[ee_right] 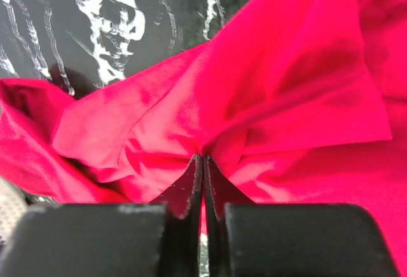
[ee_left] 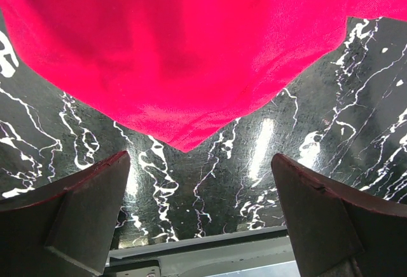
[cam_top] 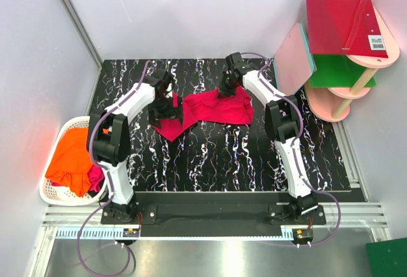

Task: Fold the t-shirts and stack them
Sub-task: Flatten out the tshirt

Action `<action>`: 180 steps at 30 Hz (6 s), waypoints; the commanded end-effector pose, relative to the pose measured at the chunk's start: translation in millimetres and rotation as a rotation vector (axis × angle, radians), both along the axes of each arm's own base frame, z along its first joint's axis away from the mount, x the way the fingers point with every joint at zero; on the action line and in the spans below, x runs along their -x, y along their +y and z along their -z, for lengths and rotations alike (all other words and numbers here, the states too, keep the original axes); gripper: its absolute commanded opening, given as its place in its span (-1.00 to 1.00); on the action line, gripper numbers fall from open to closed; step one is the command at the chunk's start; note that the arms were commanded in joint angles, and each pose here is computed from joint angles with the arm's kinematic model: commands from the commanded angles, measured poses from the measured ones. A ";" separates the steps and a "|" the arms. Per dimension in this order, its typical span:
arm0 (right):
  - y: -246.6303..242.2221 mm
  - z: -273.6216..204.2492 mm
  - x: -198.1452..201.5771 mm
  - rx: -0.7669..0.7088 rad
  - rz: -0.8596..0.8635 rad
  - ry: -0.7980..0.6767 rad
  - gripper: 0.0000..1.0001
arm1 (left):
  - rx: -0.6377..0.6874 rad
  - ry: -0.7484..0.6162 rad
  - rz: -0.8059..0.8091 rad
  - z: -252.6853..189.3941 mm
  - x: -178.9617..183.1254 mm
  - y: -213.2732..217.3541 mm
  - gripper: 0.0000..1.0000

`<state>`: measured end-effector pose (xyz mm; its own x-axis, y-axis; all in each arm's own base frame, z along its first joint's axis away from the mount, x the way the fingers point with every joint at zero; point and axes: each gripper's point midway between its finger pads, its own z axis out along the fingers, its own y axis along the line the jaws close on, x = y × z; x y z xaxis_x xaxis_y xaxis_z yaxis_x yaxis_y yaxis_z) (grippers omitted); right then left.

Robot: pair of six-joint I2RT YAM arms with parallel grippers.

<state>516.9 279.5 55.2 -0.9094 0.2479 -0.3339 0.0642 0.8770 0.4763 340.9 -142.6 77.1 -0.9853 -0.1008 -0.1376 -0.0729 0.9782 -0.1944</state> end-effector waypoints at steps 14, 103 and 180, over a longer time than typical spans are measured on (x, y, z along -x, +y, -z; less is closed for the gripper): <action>-9.2 -91.6 -4.3 0.012 -0.022 -0.208 -1.00 | -0.027 -0.066 0.012 -10.7 -14.2 4.1 0.98; -91.1 -124.2 -62.1 0.200 0.230 -0.418 -1.00 | -0.255 -0.119 -0.535 -29.4 -62.5 187.6 0.96; -168.9 -437.7 270.2 -0.036 0.026 -1.112 -1.00 | 0.198 -1.209 -0.511 -369.1 120.5 128.3 -1.00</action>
